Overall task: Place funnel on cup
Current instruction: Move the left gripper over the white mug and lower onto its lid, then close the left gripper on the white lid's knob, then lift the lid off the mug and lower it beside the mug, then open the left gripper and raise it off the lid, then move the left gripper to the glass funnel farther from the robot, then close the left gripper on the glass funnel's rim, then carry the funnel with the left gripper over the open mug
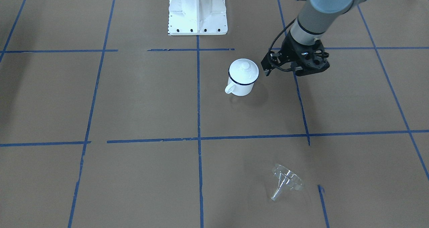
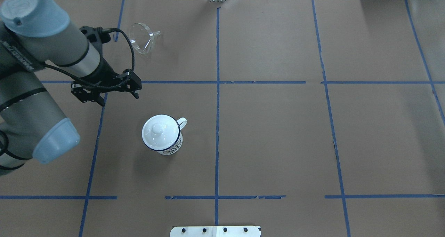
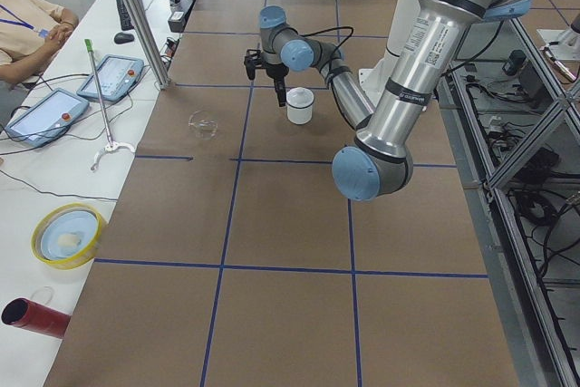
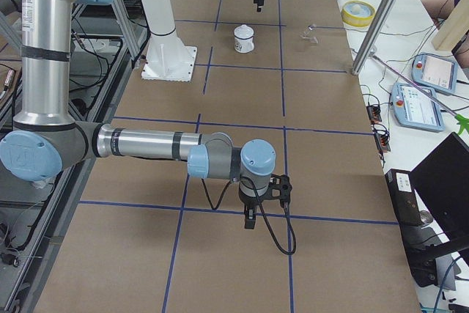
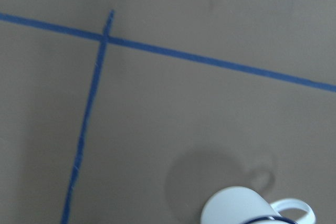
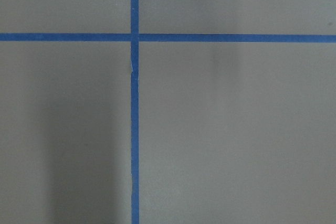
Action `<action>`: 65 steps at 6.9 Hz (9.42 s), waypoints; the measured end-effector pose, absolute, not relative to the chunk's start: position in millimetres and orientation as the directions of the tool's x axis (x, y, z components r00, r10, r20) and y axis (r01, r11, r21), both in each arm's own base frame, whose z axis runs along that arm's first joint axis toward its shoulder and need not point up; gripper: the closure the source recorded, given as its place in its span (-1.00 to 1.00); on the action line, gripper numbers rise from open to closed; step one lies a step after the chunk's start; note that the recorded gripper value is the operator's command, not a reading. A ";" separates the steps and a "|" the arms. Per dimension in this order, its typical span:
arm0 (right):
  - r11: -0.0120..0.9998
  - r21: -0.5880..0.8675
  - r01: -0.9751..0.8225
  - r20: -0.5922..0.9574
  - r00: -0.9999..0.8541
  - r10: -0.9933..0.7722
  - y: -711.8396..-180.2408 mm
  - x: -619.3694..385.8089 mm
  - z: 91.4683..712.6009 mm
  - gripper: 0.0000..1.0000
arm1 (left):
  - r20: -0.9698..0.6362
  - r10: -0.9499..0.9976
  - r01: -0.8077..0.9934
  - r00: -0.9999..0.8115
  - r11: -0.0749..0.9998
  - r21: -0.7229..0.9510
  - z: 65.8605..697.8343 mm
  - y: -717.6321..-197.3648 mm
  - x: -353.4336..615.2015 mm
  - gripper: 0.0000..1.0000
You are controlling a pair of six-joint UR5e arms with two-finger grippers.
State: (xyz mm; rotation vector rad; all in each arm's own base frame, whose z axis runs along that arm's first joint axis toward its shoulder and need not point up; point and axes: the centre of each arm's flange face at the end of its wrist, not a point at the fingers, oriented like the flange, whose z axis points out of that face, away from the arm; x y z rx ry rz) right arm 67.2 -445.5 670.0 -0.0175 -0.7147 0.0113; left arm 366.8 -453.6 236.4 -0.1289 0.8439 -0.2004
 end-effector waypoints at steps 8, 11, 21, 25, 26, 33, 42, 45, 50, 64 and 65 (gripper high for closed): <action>1.000 -0.021 -0.004 0.655 0.755 0.017 -445.4 67.1 670.2 -1.00 | -0.698 -0.271 0.127 0.663 0.959 -0.252 213.5 -416.7 447.2 -0.37; 1.000 -0.020 -0.004 0.655 0.755 0.016 -445.4 67.2 670.0 -1.00 | -0.701 -0.269 0.124 0.661 0.960 -0.251 217.2 -417.9 452.2 0.84; 1.000 -0.021 -0.004 0.655 0.755 0.017 -445.4 67.1 670.3 -1.00 | -0.710 -0.254 0.176 0.657 0.967 -0.183 242.2 -408.3 327.0 1.00; 1.000 -0.021 -0.004 0.655 0.755 0.017 -445.4 67.1 670.3 -1.00 | -0.705 -0.236 0.147 0.669 0.972 -0.185 371.0 -429.4 360.2 1.00; 1.000 -0.020 -0.004 0.655 0.755 0.017 -445.4 67.2 670.1 -1.00 | -0.701 -0.248 0.149 0.668 0.968 -0.199 382.5 -431.7 370.8 1.00; 1.000 -0.020 -0.004 0.655 0.755 0.016 -445.4 67.2 670.0 -1.00 | -0.706 -0.257 0.094 0.660 0.961 -0.262 383.0 -411.3 390.5 -0.96; 1.000 -0.020 -0.004 0.655 0.755 0.017 -445.4 67.2 670.2 -1.00 | -0.811 -0.582 0.619 -0.062 0.614 -0.489 381.3 -615.7 307.9 -0.97; 1.000 -0.020 -0.004 0.655 0.755 0.016 -445.4 67.2 670.0 -1.00 | -0.813 -0.575 0.615 -0.093 0.609 -0.501 381.9 -647.3 327.4 -0.95; 1.000 -0.020 -0.004 0.655 0.755 0.016 -445.4 67.1 670.0 -1.00 | -0.737 -0.611 0.623 -0.289 0.465 -0.630 382.7 -685.2 372.7 -0.95; 1.000 -0.020 -0.004 0.655 0.755 0.016 -445.4 67.2 670.0 -1.00 | -0.744 -0.590 0.618 -0.313 0.468 -0.631 247.3 -638.1 356.8 1.00; 1.000 -0.020 -0.004 0.655 0.755 0.016 -445.4 67.2 670.0 -1.00 | -0.723 -0.641 0.622 -0.259 0.462 -0.633 215.0 -604.4 337.2 1.00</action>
